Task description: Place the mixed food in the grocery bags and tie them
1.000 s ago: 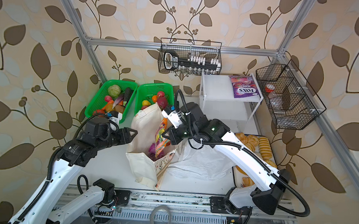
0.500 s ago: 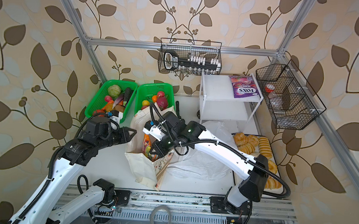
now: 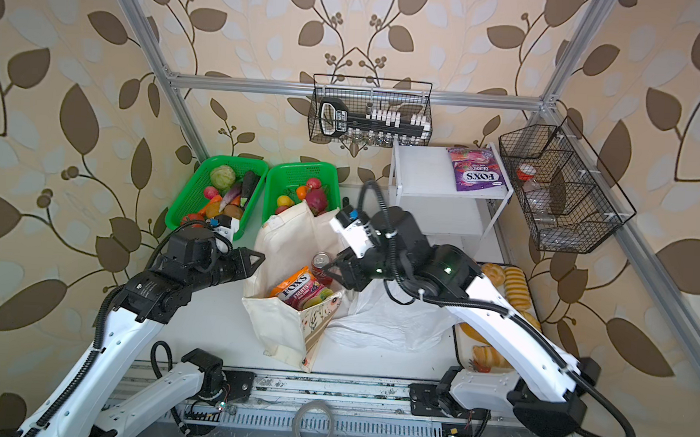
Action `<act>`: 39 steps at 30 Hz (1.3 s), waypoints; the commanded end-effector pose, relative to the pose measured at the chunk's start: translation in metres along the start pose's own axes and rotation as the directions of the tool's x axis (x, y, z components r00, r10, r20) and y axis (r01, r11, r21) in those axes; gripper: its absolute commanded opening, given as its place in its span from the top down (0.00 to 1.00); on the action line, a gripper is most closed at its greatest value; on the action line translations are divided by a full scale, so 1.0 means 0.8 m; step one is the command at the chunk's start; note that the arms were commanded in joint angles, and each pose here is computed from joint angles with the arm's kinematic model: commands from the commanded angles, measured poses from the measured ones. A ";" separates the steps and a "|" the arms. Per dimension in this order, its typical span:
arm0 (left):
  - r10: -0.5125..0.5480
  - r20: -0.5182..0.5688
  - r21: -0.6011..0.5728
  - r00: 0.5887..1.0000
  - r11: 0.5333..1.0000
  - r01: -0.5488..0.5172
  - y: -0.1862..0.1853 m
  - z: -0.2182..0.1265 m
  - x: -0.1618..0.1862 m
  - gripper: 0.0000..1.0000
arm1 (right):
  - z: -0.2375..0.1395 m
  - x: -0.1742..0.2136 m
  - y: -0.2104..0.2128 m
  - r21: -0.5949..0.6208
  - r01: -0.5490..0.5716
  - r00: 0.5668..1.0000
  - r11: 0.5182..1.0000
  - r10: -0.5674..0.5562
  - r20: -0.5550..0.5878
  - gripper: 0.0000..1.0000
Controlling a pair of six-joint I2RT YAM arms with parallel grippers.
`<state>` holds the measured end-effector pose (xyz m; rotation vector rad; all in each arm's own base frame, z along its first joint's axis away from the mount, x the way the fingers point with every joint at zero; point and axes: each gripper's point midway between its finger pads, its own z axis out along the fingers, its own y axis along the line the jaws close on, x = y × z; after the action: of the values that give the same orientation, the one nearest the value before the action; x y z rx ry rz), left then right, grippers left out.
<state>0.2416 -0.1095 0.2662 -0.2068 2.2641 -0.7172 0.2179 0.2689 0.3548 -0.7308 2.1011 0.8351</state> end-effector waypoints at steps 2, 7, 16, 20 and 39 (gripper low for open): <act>0.011 0.082 0.020 0.997 1.000 -0.012 -0.008 -0.004 -0.023 0.85 | 0.005 0.015 -0.061 0.022 -0.310 0.945 0.951 0.305 0.117 0.46; 0.013 0.084 0.021 0.996 1.000 -0.015 -0.009 -0.005 -0.025 0.87 | 0.030 0.046 -0.063 0.033 -0.370 0.928 0.929 0.368 0.051 0.43; 0.012 0.089 -0.005 0.996 1.000 -0.011 -0.003 -0.012 -0.022 0.89 | 0.083 0.054 -0.056 0.029 -0.368 0.929 0.929 0.369 -0.017 0.65; 0.024 0.186 -0.086 0.982 0.996 -0.008 0.013 -0.039 -0.035 0.97 | 0.090 0.042 -0.049 0.010 -0.369 0.929 0.929 0.368 0.021 0.98; 0.133 0.435 -0.482 0.890 0.870 0.106 0.093 -0.127 -0.079 1.00 | 0.165 -0.021 0.067 -0.237 -0.269 0.962 0.934 0.274 -0.013 1.00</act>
<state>0.2202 -0.0152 0.2742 -0.4662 2.1254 -0.1870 0.2491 0.3788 0.2841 -0.5014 2.2465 1.1454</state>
